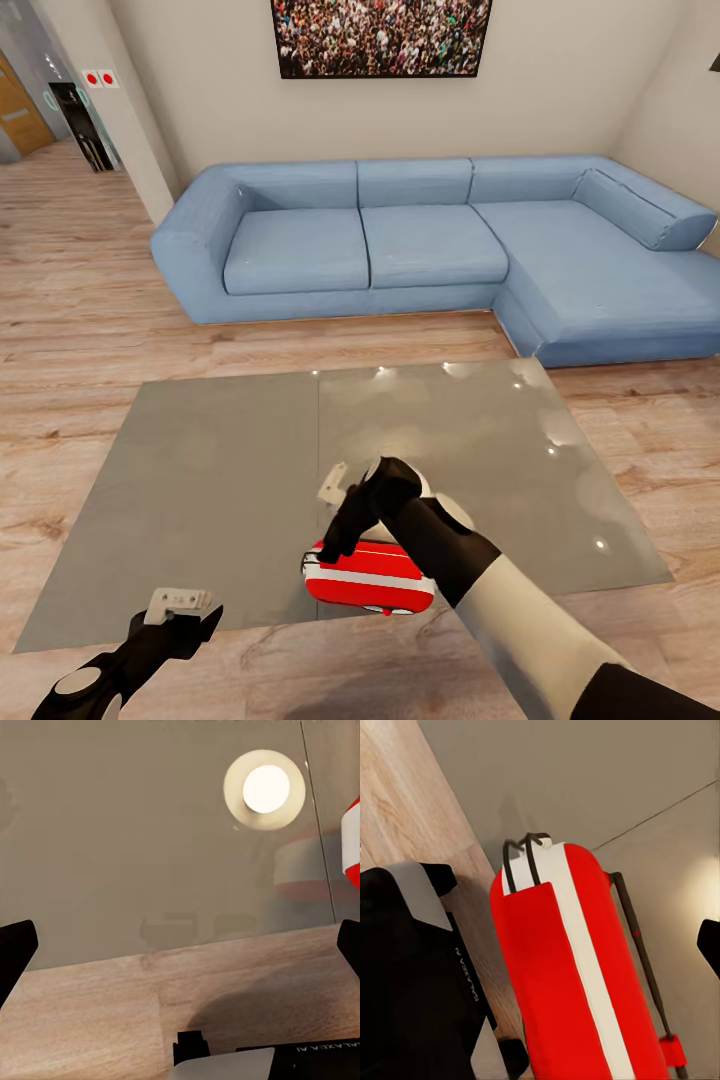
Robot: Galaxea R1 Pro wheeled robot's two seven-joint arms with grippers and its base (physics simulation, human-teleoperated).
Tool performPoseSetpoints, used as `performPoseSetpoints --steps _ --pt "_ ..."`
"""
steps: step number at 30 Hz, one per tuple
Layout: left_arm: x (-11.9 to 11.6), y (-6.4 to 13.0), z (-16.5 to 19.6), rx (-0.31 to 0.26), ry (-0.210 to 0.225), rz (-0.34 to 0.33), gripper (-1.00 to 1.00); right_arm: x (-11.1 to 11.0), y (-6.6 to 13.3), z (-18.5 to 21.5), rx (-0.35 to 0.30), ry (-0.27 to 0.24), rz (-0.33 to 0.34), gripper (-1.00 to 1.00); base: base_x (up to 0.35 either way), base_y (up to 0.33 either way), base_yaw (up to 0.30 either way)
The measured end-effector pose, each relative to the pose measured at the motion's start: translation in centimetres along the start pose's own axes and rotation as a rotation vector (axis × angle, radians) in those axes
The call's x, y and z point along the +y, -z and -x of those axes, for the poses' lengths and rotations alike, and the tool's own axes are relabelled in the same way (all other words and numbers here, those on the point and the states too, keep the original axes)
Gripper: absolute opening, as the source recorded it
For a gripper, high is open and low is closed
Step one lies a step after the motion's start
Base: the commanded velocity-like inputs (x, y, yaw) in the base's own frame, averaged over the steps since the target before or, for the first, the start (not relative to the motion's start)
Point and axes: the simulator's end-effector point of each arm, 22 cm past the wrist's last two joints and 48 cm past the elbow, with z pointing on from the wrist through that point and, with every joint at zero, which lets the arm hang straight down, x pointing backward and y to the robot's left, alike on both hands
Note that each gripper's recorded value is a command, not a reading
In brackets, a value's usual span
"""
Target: Turn on the radio receiver that's on the table in the living room.
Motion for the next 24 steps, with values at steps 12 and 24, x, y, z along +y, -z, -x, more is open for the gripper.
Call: performPoseSetpoints --steps 12,24 --pt "0.0 0.0 0.0 0.0 0.002 0.0 1.0 -1.3 -0.6 -0.5 0.003 0.016 -0.05 1.0 0.0 0.0 0.0" --pt "0.0 -0.1 -0.2 0.003 0.002 0.0 1.0 -2.4 -3.2 -4.0 0.072 0.016 -0.083 1.0 0.0 0.0 0.0"
